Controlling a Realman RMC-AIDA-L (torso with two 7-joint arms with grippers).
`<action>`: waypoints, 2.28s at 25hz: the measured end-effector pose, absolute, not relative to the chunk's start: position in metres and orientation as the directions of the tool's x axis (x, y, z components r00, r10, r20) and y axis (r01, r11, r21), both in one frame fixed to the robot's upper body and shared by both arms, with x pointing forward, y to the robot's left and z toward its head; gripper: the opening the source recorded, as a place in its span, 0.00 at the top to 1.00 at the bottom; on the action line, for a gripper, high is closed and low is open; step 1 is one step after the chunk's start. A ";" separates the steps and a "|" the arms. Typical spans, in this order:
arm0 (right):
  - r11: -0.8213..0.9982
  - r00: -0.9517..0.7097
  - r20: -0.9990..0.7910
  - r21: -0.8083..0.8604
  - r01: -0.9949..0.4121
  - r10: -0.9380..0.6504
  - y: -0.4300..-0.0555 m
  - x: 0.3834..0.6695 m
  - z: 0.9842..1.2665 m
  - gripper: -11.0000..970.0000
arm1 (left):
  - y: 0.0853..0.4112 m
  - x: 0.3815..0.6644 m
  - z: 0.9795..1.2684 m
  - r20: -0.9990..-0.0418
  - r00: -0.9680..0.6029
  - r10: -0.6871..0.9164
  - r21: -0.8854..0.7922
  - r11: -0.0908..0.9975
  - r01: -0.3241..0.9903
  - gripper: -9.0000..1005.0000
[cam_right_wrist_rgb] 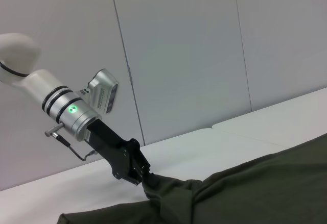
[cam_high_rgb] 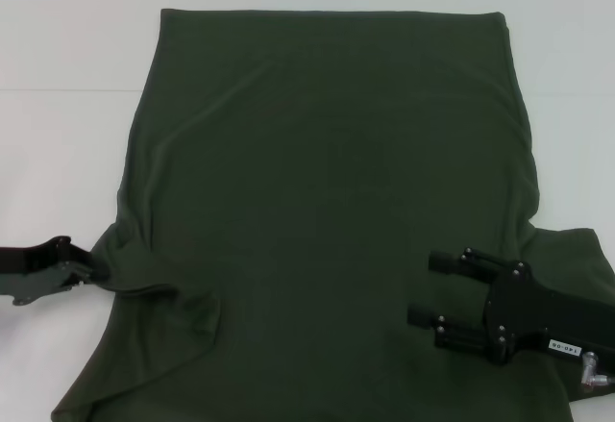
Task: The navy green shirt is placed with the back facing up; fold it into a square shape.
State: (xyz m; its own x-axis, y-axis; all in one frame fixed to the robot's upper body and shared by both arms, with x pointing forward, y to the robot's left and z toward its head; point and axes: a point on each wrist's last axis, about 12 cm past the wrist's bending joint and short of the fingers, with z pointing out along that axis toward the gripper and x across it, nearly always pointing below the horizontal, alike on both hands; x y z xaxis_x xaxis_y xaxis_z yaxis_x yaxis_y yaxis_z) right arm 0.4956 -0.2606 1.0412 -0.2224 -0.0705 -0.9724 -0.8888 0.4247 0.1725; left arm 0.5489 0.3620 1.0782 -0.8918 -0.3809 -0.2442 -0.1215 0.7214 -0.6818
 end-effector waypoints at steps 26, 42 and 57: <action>0.419 -0.220 -0.974 0.174 -0.891 -0.064 -0.260 0.495 1.042 0.17 | 0.308 0.585 1.088 -0.329 -0.822 -0.465 -0.840 0.542 0.029 0.83; 0.464 -0.203 -0.979 0.180 -0.867 0.001 -0.271 0.494 1.047 0.17 | 0.313 0.555 1.093 -0.574 -0.764 -0.294 -0.767 0.521 0.375 0.29; 0.513 -0.173 -0.985 0.141 -0.847 -0.014 -0.303 0.471 1.051 0.17 | 0.343 0.478 1.083 -0.927 -0.335 0.169 -0.205 0.520 0.829 0.14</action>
State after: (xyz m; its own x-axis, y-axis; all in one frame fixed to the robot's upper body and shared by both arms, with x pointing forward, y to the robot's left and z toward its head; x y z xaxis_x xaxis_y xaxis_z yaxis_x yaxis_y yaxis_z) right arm 0.4712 -0.3035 1.0513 -0.1727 -0.0135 -0.9849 -0.8468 0.5127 0.1414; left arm 0.4783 0.3430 1.0829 -0.3350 0.1694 -0.9269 0.8294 0.5197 -0.2048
